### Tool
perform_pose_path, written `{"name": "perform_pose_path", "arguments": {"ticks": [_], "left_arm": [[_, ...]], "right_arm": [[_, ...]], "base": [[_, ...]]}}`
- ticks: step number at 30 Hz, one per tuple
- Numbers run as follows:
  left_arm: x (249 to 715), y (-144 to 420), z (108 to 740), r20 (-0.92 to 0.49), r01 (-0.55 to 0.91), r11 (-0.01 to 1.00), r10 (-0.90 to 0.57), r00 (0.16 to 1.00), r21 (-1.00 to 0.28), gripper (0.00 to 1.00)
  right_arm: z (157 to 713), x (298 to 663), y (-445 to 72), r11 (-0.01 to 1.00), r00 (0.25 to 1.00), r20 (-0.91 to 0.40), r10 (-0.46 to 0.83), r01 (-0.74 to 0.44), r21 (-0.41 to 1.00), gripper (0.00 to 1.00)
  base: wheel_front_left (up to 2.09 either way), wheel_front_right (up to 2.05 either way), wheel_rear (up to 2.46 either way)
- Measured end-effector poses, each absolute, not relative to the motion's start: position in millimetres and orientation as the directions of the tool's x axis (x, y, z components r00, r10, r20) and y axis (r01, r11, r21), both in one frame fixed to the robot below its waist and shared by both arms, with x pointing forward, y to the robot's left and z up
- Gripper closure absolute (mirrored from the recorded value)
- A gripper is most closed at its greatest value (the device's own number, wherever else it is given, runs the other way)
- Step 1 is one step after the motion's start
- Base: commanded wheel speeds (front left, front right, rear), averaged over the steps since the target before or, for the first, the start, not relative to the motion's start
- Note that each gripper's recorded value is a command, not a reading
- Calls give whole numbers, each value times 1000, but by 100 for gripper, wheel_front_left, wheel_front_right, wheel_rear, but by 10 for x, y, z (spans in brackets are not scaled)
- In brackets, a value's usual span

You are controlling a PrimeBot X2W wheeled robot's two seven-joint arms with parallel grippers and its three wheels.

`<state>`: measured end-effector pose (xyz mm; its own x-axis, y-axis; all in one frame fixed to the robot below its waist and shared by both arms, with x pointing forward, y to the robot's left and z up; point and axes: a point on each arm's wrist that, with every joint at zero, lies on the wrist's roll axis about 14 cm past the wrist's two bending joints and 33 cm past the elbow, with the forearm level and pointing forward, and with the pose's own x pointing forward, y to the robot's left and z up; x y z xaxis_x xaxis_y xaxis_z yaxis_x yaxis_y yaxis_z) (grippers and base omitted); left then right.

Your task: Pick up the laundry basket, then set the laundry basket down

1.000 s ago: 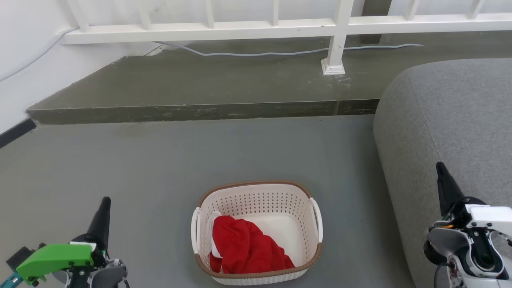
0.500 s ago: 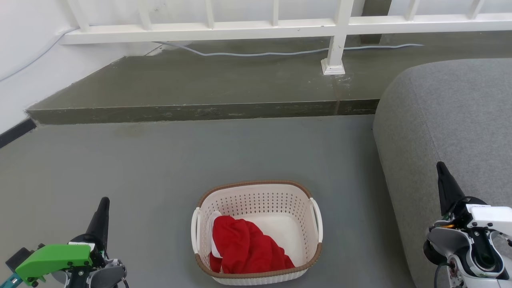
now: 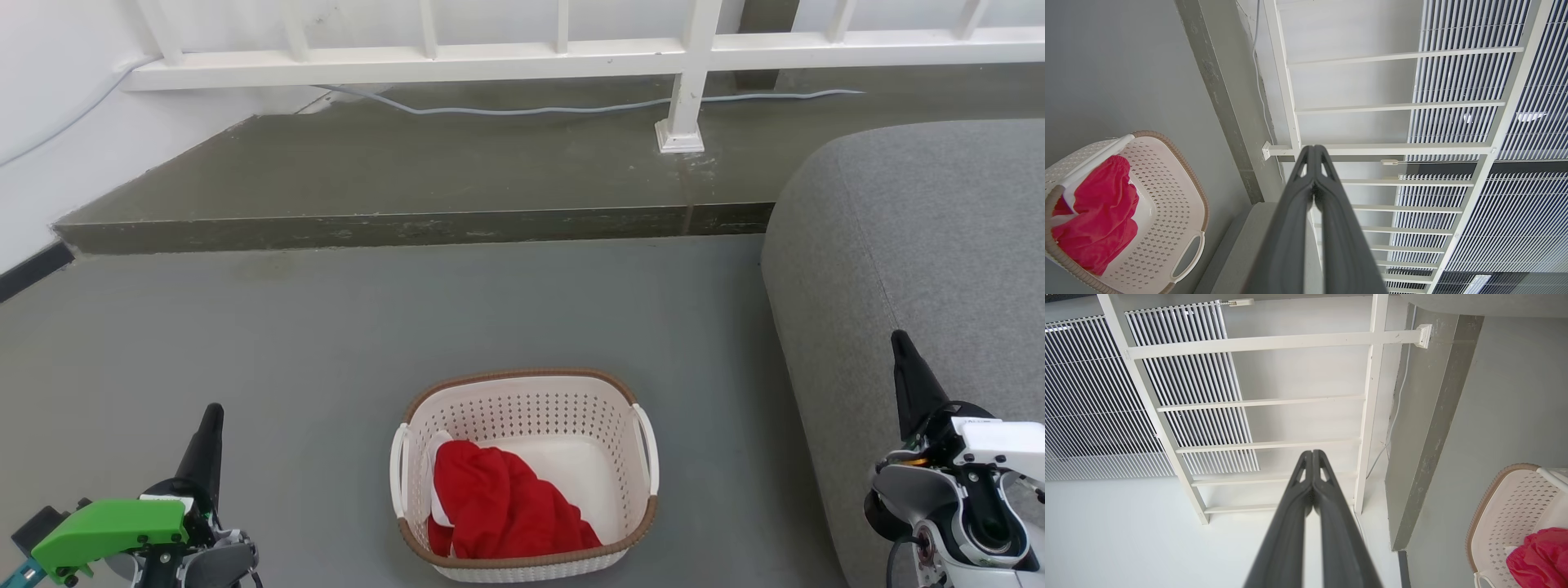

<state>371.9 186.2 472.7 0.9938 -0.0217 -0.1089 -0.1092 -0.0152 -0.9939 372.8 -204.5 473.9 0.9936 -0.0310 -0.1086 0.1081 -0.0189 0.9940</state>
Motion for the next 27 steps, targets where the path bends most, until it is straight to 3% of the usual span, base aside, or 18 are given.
{"name": "perform_pose_path", "arguments": {"ticks": [27], "left_arm": [[3719,1858,4727,-107,-108,-15,-27,994,-994,100]], "right_arm": [[4739,3727,-2047,-19,994,-108,-31,107,994,100]], "base": [[0,0,0]]}}
